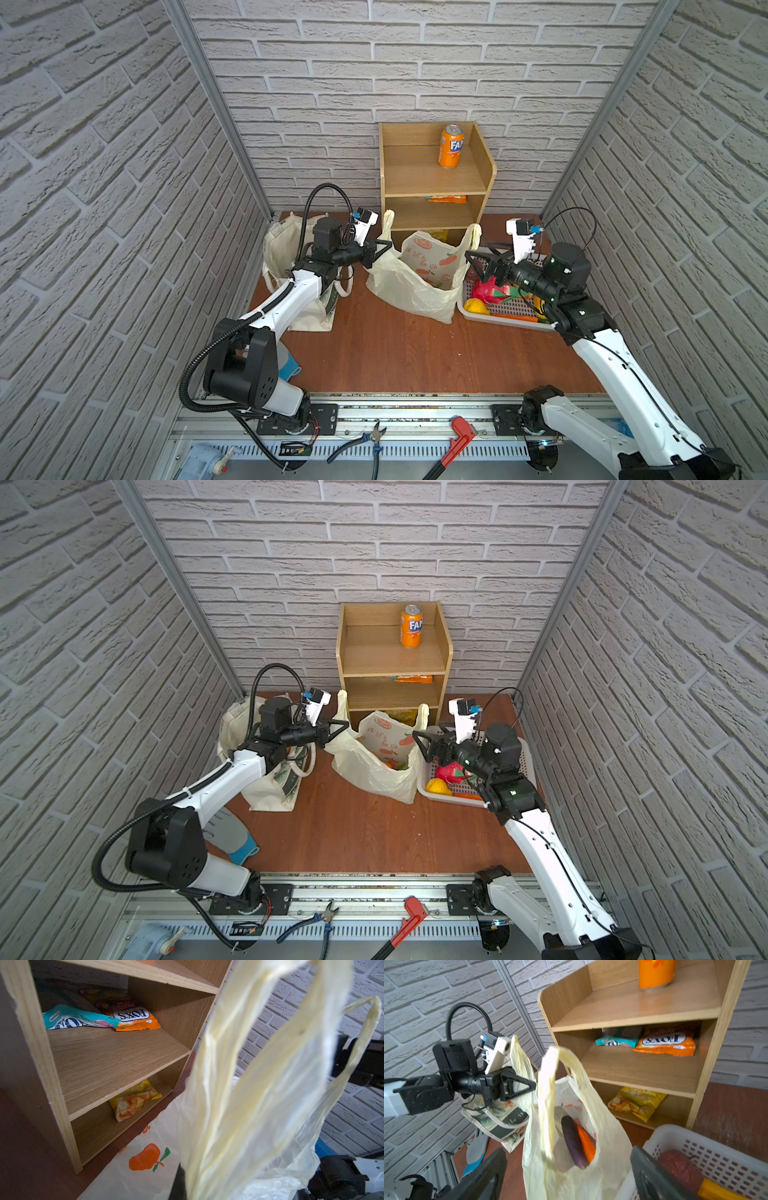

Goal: Place the mixed food into the grocery bags and tie them

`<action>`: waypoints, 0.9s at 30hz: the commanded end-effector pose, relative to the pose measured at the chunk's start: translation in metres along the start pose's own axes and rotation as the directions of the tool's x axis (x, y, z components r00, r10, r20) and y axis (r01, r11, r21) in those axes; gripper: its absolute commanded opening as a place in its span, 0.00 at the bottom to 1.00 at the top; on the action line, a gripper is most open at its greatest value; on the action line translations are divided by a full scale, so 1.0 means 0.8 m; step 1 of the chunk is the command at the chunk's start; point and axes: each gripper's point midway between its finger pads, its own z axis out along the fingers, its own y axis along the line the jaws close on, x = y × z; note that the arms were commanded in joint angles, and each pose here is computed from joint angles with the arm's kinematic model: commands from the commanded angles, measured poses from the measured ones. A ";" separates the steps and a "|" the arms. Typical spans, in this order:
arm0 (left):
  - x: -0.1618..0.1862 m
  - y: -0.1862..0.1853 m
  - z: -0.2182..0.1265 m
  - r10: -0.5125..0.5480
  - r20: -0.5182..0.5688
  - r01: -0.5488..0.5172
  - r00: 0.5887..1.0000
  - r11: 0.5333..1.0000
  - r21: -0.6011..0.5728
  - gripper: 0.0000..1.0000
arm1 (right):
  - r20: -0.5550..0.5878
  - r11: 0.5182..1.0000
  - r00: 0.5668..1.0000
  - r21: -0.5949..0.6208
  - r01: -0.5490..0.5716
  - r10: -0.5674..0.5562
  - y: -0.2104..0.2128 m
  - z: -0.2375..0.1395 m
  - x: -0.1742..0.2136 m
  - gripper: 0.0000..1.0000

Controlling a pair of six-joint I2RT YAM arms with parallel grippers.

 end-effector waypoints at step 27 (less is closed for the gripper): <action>-0.012 -0.014 -0.001 0.028 0.012 -0.029 1.000 0.996 0.081 0.00 | -0.147 0.999 0.988 0.014 0.047 -0.044 -0.056 0.081 0.041 0.94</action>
